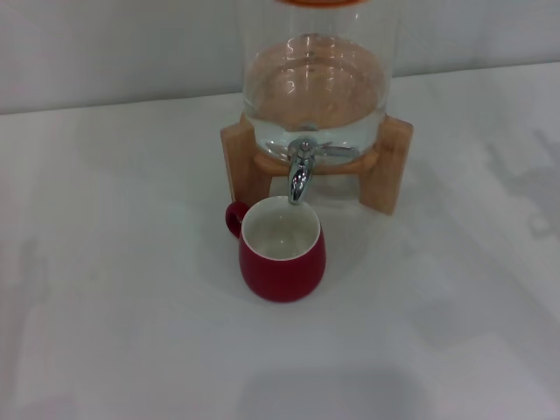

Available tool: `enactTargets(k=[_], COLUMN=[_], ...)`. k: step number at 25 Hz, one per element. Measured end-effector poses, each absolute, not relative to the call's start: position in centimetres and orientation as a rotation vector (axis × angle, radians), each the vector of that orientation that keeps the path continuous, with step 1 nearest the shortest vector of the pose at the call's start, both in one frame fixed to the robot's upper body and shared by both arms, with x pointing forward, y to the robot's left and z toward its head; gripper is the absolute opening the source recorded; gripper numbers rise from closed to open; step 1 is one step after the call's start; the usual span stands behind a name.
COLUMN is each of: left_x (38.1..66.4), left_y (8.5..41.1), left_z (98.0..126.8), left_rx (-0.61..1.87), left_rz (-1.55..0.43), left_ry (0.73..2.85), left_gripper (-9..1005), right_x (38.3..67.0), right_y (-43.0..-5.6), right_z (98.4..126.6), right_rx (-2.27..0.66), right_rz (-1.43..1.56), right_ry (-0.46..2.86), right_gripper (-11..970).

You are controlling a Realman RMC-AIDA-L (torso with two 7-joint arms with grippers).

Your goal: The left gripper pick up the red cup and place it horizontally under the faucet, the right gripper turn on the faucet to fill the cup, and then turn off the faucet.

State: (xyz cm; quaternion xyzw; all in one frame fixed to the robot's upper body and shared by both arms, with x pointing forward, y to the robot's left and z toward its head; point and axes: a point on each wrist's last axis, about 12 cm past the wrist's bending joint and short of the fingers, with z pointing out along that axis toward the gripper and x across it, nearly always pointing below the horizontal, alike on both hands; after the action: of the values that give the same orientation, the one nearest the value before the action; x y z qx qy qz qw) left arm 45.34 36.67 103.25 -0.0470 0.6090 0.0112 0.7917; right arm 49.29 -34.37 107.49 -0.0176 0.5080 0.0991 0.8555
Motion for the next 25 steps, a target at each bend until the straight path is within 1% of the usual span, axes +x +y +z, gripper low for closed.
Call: enactTargets(k=[11, 25], left_x=[45.11, 44.95], left_y=[37.05, 37.54], left_z=[103.09, 102.67], left_rx=[-0.123, -0.154], left_rz=[0.042, 0.062], left_ry=[1.318, 1.348], left_gripper=[424, 426], right_x=[49.91, 49.59], right_y=[-34.12, -34.12], right_z=[107.78, 107.53], right_rx=[-0.039, -0.043], right_rz=[0.214, 0.203], right_ry=[1.061, 1.07], right_gripper=[855, 854])
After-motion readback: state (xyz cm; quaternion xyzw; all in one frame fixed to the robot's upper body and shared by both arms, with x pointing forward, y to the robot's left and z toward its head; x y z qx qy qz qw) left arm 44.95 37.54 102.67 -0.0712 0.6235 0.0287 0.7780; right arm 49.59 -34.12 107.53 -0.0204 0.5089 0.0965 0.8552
